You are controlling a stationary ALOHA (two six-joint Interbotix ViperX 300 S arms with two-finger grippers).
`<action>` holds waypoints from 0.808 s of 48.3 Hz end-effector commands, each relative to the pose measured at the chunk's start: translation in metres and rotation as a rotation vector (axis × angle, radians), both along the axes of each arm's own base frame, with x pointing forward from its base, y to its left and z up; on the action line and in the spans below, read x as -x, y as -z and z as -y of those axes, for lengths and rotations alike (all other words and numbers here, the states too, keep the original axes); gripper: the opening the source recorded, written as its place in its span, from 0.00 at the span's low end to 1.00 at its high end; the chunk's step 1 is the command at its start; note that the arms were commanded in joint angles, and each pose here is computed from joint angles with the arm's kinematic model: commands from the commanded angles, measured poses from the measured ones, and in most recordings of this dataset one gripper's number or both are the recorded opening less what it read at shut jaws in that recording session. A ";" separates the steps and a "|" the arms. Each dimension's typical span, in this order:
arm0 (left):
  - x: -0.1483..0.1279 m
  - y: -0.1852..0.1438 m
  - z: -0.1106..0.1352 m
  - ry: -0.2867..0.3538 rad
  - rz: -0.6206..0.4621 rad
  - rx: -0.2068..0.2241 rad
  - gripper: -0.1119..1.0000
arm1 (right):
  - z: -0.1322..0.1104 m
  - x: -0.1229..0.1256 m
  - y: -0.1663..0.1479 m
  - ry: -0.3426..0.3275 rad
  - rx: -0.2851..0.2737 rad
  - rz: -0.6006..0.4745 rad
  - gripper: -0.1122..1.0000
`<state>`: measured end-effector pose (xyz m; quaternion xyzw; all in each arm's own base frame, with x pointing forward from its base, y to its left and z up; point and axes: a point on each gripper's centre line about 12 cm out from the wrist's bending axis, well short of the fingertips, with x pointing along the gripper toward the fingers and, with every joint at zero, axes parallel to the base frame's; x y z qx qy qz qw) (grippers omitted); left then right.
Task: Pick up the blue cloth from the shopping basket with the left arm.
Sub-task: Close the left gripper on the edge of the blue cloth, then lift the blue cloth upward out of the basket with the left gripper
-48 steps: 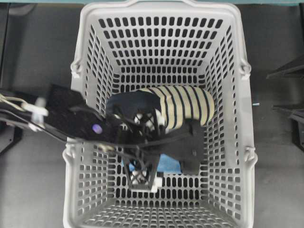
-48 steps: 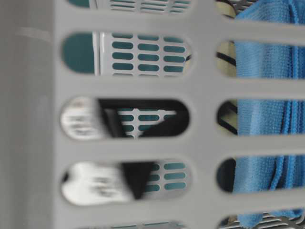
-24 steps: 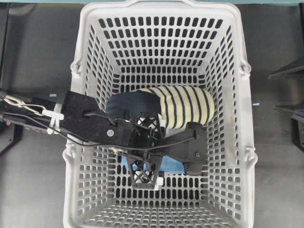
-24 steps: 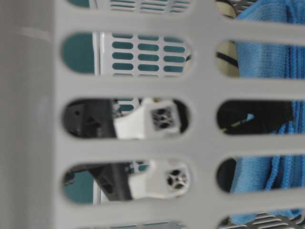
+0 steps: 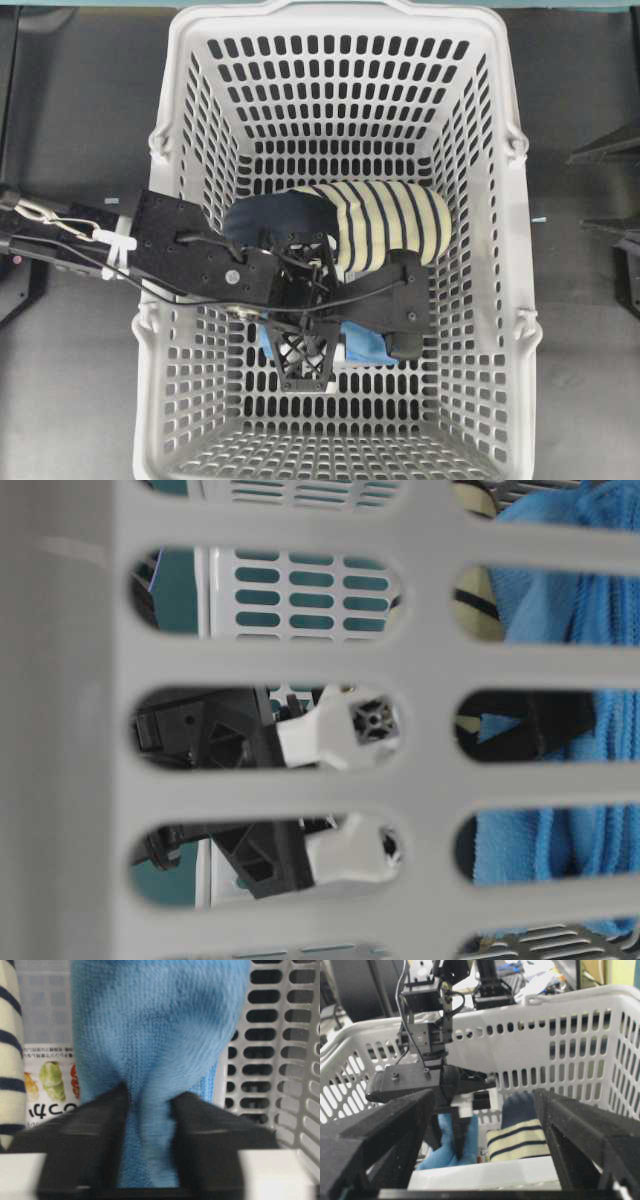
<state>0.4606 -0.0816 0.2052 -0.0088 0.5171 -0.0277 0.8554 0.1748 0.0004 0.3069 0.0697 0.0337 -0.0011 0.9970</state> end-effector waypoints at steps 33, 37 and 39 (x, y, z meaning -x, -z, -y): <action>0.035 -0.240 -0.007 0.043 0.311 0.011 0.16 | 0.000 0.005 -0.010 0.000 -0.002 0.052 0.79; 0.043 -0.264 -0.007 0.041 0.321 0.015 0.16 | 0.000 0.005 -0.011 -0.001 -0.002 0.054 0.79; 0.048 -0.275 -0.007 0.040 0.326 0.018 0.16 | 0.000 0.005 -0.011 0.000 -0.002 0.054 0.79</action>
